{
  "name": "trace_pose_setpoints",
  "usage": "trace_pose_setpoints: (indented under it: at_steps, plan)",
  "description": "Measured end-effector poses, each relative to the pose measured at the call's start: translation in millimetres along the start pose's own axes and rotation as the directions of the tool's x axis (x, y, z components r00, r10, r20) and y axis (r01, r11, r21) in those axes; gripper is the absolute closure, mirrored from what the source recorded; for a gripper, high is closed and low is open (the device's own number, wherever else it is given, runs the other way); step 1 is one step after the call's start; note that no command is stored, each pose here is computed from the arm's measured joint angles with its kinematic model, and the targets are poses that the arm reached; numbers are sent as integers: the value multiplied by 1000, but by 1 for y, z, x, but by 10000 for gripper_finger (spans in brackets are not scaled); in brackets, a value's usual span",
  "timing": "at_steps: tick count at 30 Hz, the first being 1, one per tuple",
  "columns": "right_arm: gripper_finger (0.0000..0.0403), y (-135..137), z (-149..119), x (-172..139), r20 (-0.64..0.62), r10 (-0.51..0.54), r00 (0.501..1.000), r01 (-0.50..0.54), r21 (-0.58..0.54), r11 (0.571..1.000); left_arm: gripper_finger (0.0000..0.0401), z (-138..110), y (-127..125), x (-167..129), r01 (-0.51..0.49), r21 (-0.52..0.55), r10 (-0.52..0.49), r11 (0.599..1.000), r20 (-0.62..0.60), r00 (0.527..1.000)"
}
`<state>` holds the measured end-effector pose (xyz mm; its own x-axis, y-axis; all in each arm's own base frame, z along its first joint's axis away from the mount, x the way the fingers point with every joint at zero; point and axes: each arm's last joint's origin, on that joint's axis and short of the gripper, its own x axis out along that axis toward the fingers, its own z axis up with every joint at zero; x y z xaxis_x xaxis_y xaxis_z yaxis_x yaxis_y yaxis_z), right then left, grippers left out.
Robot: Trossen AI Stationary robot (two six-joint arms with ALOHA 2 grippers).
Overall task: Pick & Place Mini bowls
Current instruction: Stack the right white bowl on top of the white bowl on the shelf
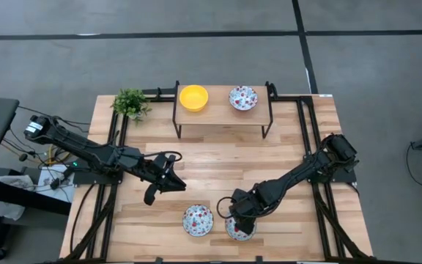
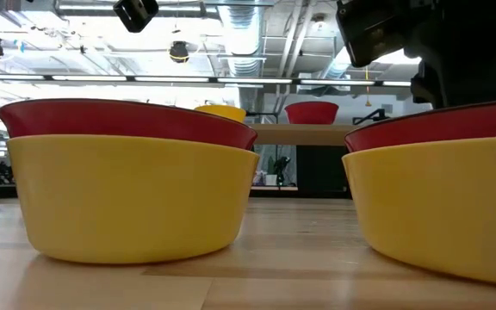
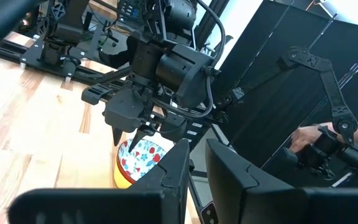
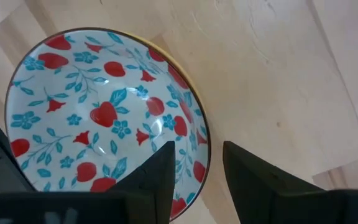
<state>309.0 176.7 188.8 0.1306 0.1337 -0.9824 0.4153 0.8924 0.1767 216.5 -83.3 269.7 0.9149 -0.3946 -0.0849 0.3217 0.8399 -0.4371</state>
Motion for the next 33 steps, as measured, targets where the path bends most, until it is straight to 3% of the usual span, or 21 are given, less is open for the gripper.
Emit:
trace_pose_setpoints:
  at_steps: [6,14,33]
  plan:
    - [306,0,0,0,0,-1,1000,1,-2,1000,348,0,0,0,0,0,0,1000,0,1000]
    - [394,0,0,0,-6,-1,1000,1,-2,1000,348,0,0,0,0,0,0,1000,0,1000]
    - [402,-7,-1,-11,-45,3,999,-2,18,1000,348,0,0,0,0,0,0,1000,-1,1000]
